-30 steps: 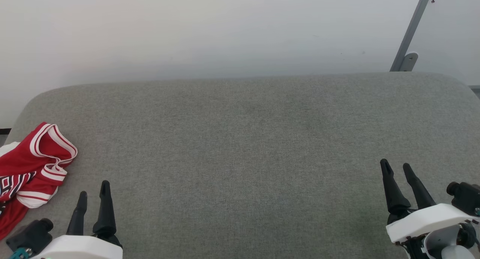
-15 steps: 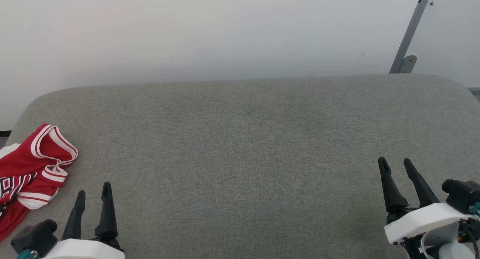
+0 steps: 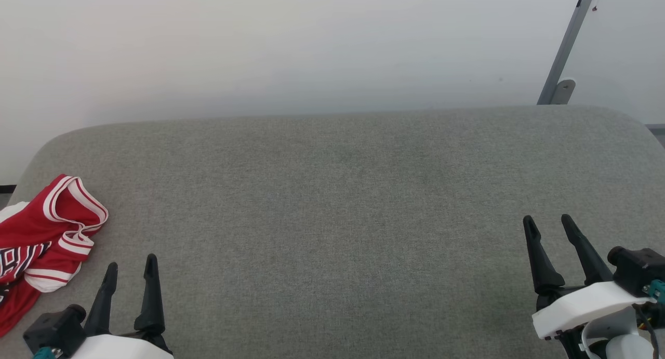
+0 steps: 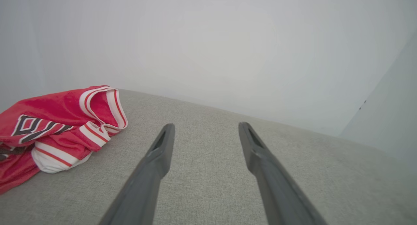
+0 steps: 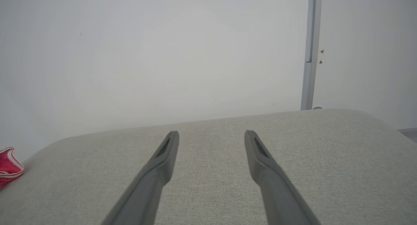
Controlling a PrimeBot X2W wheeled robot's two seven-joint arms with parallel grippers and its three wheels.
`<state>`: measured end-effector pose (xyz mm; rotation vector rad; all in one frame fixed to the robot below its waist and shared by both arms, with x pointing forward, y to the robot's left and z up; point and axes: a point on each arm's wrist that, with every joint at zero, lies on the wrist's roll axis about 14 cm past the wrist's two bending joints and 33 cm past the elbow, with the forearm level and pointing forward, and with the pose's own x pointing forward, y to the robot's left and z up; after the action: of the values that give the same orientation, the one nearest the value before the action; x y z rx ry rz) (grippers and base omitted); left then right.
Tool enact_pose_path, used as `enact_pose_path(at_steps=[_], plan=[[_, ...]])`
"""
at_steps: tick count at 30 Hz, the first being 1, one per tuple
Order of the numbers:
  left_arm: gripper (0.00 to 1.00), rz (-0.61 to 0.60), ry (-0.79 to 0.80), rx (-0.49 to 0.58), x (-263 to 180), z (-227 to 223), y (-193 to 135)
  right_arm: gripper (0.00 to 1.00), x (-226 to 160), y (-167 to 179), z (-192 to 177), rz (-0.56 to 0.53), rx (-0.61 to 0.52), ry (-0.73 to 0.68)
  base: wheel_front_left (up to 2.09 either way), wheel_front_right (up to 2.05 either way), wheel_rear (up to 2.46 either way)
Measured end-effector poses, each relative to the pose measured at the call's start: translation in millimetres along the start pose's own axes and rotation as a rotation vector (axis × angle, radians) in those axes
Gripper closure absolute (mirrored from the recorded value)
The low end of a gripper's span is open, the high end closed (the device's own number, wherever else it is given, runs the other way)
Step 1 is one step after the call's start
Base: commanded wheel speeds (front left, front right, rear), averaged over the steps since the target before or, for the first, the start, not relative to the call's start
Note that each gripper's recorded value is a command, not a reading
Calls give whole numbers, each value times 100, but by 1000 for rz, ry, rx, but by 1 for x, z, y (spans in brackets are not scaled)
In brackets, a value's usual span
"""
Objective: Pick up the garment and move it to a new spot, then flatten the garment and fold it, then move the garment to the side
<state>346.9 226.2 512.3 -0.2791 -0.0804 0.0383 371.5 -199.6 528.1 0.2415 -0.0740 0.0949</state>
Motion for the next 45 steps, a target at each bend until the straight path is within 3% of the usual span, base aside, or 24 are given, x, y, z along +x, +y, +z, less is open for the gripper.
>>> enact_pose_path(at_steps=[23,38,45], plan=[[0,-75,-28,164,-4,6,-11,0,-2,3,12,32,-182,-37,0,0,0],[0,-76,-13,147,-6,2,-9,0,-3,-1,9,22,-182,-24,0,0,0],[0,-2,-10,137,-11,4,14,0,5,18,0,78,-172,-6,0,0,0]])
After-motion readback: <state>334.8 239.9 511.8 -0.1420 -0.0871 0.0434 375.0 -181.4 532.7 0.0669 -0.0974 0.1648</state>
